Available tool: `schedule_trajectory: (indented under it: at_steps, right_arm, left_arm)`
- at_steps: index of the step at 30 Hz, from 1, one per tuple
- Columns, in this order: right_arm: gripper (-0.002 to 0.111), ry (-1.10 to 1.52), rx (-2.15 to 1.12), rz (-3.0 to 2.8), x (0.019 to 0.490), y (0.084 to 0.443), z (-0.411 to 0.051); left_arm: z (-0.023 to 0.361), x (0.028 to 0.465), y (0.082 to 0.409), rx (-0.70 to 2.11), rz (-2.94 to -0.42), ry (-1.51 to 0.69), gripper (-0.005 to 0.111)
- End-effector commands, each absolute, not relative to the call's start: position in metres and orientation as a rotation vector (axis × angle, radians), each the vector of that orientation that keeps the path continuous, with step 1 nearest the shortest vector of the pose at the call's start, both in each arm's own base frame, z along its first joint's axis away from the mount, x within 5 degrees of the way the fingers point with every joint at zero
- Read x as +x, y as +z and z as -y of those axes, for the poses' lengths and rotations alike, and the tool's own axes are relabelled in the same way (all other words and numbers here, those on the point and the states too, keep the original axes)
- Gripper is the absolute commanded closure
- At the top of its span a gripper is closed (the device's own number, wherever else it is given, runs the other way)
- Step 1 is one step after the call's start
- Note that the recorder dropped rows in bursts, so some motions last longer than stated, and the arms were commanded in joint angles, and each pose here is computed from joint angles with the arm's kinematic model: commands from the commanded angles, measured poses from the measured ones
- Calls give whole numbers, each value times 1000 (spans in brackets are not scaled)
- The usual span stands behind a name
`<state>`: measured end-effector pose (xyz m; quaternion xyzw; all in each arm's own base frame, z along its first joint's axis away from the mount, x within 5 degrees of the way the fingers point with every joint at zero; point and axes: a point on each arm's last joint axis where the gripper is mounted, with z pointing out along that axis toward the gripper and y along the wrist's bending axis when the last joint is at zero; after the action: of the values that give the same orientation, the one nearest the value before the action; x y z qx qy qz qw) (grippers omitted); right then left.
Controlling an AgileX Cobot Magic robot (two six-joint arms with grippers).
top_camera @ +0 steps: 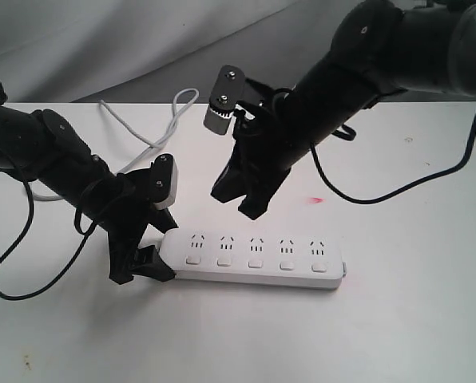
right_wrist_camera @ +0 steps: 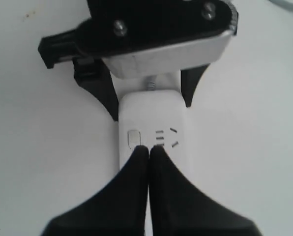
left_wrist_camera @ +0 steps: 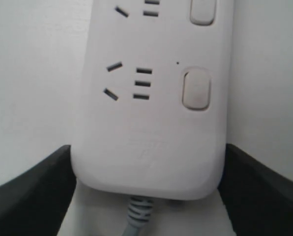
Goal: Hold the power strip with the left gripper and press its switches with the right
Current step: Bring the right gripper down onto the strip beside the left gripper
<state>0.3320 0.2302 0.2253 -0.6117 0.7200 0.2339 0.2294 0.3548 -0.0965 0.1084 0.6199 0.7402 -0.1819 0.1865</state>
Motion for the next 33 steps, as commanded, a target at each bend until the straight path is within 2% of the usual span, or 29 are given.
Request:
schedule_trajectory:
  at_steps: [1, 6, 12, 13, 15, 16, 18, 20, 25, 33]
  right_arm:
    - [108, 714, -1718, -1857, 326, 208, -235]
    - [108, 616, -1649, -1868, 326, 185, -229]
    - [107, 666, -1554, -1918, 328, 177, -232]
    - [104, 666, -1554, -1919, 328, 176, -232]
    - [89, 650, -1564, -1912, 329, 176, -232]
    - [75, 640, -1572, -1902, 329, 176, -232]
    - [60, 641, -1574, -1899, 329, 176, -232]
    - [53, 629, -1579, -1891, 328, 176, -236]
    - [53, 552, -1557, -1830, 324, 174, -257]
    - [53, 562, -1604, -1832, 325, 152, -260]
  left_arm:
    - [100, 356, 112, 1724, -2081, -529, 43]
    - [100, 356, 112, 1722, -2081, -524, 43]
    - [100, 356, 112, 1722, -2081, -524, 43]
    - [100, 356, 112, 1722, -2081, -524, 43]
    - [100, 356, 112, 1722, -2081, -524, 43]
    - [100, 356, 112, 1722, -2081, -524, 43]
    - [100, 356, 112, 1722, -2081, -524, 43]
    - [100, 356, 112, 1722, -2081, -524, 43]
    - [100, 356, 112, 1722, -2081, -524, 43]
    - [100, 356, 112, 1722, -2081, -524, 43]
